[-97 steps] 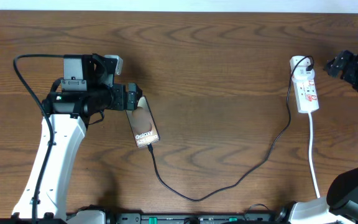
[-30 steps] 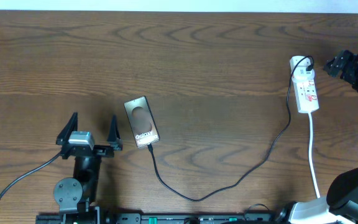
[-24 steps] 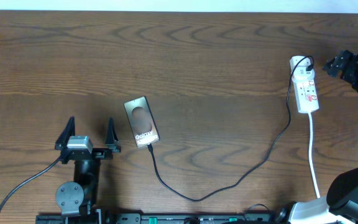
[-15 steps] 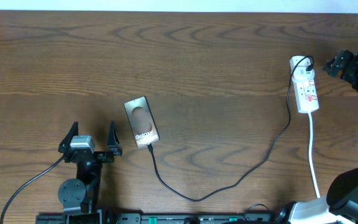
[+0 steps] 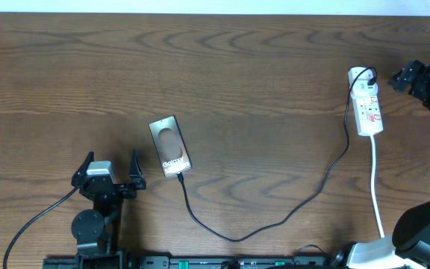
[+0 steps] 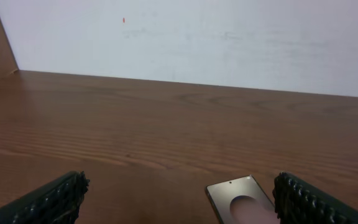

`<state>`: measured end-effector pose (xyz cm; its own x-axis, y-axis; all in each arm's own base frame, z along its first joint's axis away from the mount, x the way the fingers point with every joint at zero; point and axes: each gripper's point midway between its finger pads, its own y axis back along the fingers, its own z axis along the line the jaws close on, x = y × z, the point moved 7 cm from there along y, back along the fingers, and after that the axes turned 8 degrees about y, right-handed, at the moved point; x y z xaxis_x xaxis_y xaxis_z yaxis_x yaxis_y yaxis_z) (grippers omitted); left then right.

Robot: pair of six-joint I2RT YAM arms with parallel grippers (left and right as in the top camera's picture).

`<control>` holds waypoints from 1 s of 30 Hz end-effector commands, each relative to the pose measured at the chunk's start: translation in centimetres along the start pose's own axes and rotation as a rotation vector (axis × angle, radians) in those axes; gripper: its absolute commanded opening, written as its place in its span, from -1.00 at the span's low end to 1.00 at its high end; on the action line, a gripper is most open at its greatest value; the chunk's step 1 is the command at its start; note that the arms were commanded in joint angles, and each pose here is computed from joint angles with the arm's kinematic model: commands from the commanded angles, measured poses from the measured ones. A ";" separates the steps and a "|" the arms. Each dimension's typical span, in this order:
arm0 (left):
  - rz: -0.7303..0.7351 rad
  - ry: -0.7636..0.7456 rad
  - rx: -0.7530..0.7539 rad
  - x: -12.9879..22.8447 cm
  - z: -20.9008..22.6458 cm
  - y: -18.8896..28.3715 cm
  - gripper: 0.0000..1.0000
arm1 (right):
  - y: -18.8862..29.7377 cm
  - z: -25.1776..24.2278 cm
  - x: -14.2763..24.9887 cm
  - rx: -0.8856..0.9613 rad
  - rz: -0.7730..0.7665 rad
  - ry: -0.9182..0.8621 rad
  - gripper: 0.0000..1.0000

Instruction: Plug charger to phone and switch on socket

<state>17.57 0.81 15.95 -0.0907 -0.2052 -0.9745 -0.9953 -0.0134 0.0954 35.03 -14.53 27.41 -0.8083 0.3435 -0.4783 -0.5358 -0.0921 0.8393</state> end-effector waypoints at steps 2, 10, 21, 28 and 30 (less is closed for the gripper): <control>0.048 -0.042 0.001 1.0 0.1 0.0 0.94 | 0.2 0.2 -0.2 -0.003 -0.007 -0.004 0.99; 0.055 -0.109 0.066 1.1 -0.5 0.1 0.94 | 0.2 0.2 -0.2 -0.003 -0.007 -0.004 0.99; 0.063 -0.093 0.170 1.1 -1.6 0.2 0.94 | 0.2 0.2 -0.2 -0.003 -0.007 -0.004 0.99; 0.061 -0.078 0.151 1.1 -1.4 0.1 0.94 | 0.2 0.2 -0.2 -0.003 -0.007 -0.004 0.99; 0.060 -0.078 0.143 1.1 -1.3 0.1 0.94 | 0.2 0.2 -0.2 -0.003 -0.007 -0.004 0.99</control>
<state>17.50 -0.44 16.27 -0.0963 -0.1118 -0.9890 -0.9905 0.1088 0.0842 35.04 -14.53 27.40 -0.8084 0.3435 -0.4779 -0.5355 -0.0922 0.8395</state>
